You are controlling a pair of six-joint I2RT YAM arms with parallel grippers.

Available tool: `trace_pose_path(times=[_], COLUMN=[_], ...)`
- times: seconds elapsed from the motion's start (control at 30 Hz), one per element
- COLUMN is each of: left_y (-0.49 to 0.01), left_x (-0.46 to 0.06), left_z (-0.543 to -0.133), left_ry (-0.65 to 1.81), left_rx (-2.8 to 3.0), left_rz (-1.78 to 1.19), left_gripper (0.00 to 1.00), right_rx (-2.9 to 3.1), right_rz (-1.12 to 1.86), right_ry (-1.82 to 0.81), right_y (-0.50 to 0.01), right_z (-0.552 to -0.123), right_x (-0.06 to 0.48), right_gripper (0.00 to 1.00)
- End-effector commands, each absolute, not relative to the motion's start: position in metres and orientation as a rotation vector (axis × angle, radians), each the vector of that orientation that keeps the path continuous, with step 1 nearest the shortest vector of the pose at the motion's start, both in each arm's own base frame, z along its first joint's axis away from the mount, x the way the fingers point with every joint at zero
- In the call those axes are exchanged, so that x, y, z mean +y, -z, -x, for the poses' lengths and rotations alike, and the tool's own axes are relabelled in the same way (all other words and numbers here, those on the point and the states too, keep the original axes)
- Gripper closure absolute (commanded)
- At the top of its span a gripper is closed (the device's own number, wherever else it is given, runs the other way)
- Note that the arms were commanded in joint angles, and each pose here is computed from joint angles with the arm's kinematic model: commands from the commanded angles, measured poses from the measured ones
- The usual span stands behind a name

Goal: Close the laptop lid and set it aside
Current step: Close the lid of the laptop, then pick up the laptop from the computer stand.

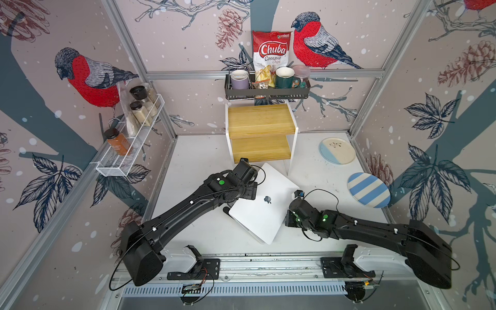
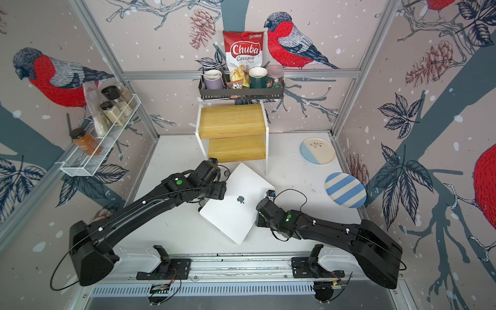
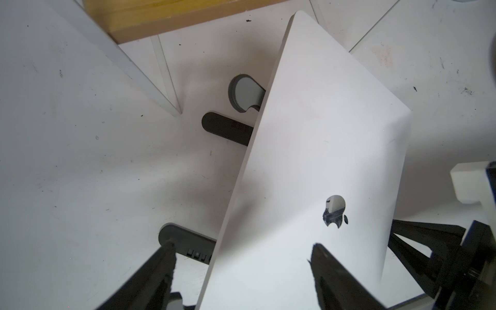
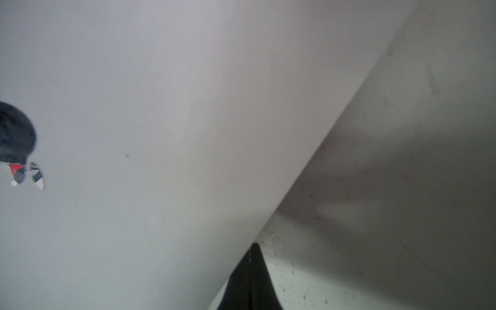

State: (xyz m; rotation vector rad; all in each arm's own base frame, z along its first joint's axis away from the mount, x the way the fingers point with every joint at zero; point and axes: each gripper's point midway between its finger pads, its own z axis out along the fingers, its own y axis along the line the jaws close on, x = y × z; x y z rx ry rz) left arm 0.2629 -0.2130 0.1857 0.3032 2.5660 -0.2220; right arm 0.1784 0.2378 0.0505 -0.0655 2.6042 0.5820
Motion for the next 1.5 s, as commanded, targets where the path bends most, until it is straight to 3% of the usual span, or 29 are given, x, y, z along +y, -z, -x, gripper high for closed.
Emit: trace_pose_path(times=[0.0,0.43,0.7,0.97,1.47], left_y=[-0.182,-0.147,-0.131,-0.121,-0.113], left_x=[-0.217,-0.219,-0.208,-0.208,-0.213], left_z=[-0.269,-0.279,-0.280,-0.279,-0.275], left_ry=[0.207,0.147,0.080,0.075,0.125], left_rx=[2.567,2.630,2.648,2.667,2.691], left_rz=[-0.334,-0.323,-0.281,-0.275,-0.273], left_gripper=[0.22,0.34,0.32,0.34,0.39], right_rx=[2.560,2.637,2.530,2.370,2.546], right_rz=[0.059,0.056,0.107,0.075,0.087], right_ry=[-0.613,-0.442,-0.428,-0.637,-0.694], right_y=[-0.056,-0.032,-0.078,-0.135,-0.075], right_z=[-0.187,-0.187,-0.179,-0.181,-0.196], right_x=[0.246,0.236,0.219,0.223,0.271], right_gripper=[1.00,1.00,0.99,0.92,0.92])
